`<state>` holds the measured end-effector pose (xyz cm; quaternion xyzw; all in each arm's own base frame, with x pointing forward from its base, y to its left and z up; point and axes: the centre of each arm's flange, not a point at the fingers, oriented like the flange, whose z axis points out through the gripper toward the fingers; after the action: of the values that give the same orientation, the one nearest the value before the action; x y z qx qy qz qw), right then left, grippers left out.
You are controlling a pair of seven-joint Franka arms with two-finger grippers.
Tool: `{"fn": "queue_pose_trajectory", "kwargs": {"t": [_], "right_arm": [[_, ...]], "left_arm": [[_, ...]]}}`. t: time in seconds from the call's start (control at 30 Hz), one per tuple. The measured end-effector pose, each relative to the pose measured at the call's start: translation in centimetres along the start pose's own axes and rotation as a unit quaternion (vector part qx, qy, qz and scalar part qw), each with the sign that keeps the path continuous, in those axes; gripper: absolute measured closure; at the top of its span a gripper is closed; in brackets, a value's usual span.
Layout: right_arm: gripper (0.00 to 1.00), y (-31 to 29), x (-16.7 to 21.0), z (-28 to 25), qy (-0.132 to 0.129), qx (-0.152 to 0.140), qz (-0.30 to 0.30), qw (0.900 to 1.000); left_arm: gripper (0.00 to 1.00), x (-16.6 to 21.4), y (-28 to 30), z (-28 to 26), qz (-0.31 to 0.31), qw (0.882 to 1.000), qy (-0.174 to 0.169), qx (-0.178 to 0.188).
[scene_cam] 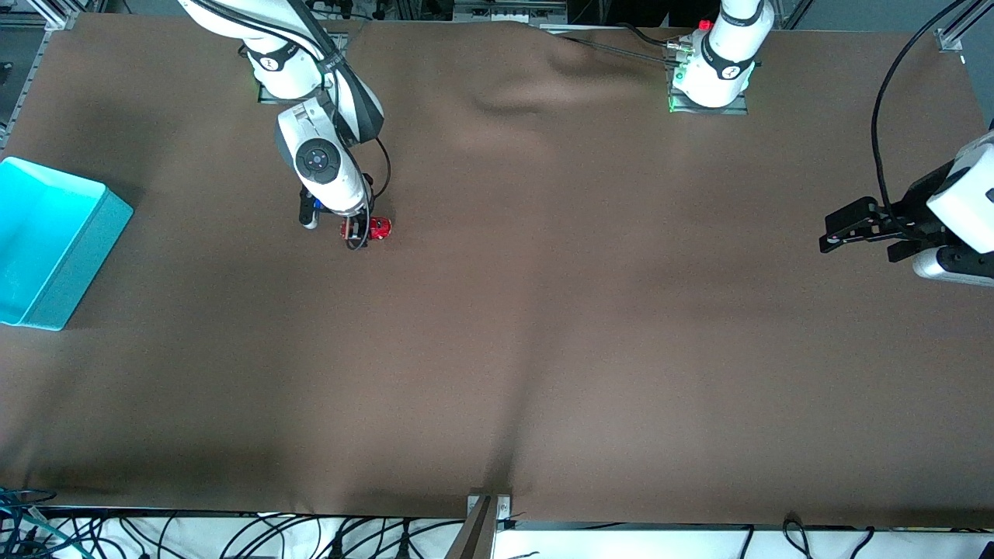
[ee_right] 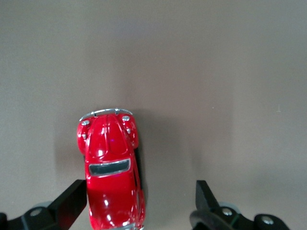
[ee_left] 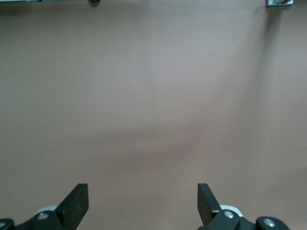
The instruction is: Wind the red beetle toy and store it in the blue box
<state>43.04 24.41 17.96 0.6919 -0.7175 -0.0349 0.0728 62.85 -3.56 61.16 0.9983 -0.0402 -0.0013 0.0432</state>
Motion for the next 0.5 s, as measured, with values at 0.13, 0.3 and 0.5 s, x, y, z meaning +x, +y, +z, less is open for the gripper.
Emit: {"fn": "queue_pose_trajectory", "kwargs": {"t": [0.13, 0.3, 0.5], "right_arm": [[0.26, -0.06, -0.05, 0.23, 0.0, 0.004, 0.002, 1.0], [0.52, -0.09, -0.16, -0.12, -0.001, 0.008, 0.002, 1.0], [0.52, -0.04, -0.22, -0.13, -0.002, 0.009, 0.011, 1.0]], "left_arm": [[0.0, 0.0, 0.0, 0.0, 0.0, 1.0, 0.0, 0.0], [0.0, 0.0, -0.01, 0.0, 0.0, 1.0, 0.0, 0.0], [0.0, 0.0, -0.02, 0.01, 0.0, 1.0, 0.0, 0.0]]}}
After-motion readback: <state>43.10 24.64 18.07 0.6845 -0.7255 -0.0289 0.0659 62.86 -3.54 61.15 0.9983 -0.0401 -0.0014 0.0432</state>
